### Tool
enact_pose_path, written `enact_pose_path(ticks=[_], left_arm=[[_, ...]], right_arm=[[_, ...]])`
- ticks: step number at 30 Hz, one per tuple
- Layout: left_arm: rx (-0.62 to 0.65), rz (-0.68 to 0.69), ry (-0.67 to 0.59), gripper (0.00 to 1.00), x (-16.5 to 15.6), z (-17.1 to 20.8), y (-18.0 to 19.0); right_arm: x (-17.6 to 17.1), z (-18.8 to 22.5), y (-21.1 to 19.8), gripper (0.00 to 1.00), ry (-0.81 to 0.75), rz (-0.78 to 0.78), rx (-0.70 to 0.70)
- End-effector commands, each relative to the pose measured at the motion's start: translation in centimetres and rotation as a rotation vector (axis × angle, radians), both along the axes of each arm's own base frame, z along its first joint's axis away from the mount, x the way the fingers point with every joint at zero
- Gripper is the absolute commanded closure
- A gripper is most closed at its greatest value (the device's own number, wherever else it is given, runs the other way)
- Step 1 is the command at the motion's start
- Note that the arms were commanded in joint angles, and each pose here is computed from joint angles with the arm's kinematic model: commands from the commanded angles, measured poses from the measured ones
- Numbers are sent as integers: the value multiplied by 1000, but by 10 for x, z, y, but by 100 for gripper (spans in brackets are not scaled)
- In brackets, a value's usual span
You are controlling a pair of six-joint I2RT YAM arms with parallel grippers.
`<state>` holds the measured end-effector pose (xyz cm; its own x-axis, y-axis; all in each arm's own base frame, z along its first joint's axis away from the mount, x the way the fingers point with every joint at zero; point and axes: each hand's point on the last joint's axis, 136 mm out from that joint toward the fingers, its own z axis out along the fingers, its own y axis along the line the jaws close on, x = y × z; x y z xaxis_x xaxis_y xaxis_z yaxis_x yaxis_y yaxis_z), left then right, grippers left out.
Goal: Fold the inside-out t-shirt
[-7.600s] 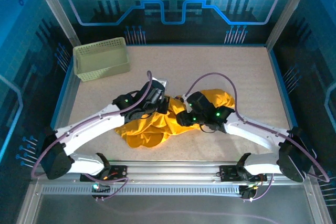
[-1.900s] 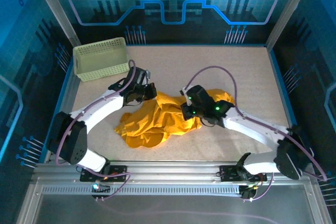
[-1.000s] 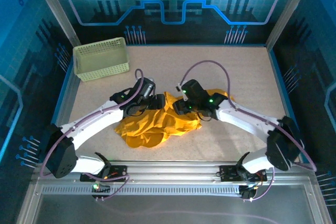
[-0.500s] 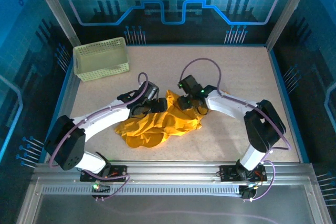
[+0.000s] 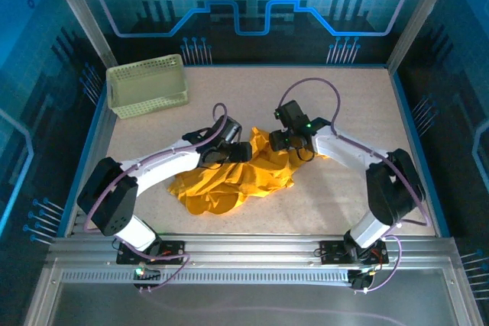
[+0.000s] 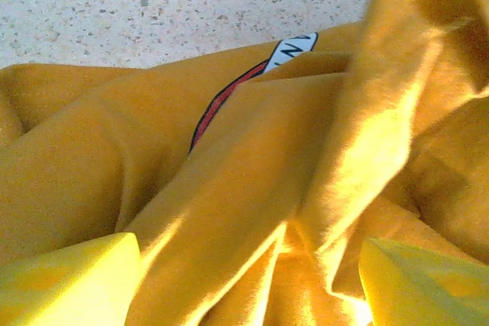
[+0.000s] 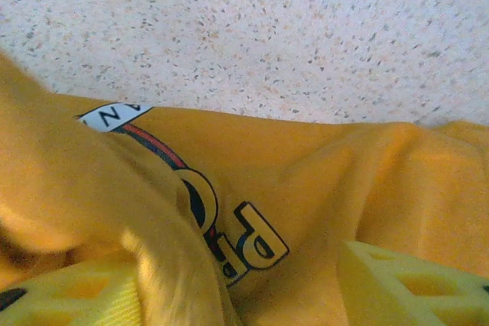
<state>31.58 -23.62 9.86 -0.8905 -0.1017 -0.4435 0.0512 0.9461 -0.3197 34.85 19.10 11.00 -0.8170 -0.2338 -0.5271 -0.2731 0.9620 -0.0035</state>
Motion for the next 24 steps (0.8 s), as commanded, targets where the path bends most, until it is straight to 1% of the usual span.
enact_pose_path(ticks=[1, 3, 8, 12, 14, 18, 24], left_arm=[[19, -20, -4, 25, 2, 0, -3], [22, -11, -8, 25, 1, -1, 0], [30, 18, -32, 25, 1, 0, 8], [34, 22, -26, 25, -1, -5, 10], [33, 24, -23, 25, -2, -6, 11], [29, 31, -27, 25, -4, -6, 14], [17, 46, -42, 25, -5, -2, 19]], right_arm=[[-16, 35, 9, 35, -73, 52, -85], [-26, 38, 19, 37, -72, 90, -112], [-45, 28, 42, 46, -27, 160, -132], [-42, 4, 39, 52, 63, 105, -97], [-39, -1, 34, 55, 73, 81, -97], [-36, -12, 35, 55, 92, 86, -123], [-28, -29, 19, 52, 109, 41, -242]])
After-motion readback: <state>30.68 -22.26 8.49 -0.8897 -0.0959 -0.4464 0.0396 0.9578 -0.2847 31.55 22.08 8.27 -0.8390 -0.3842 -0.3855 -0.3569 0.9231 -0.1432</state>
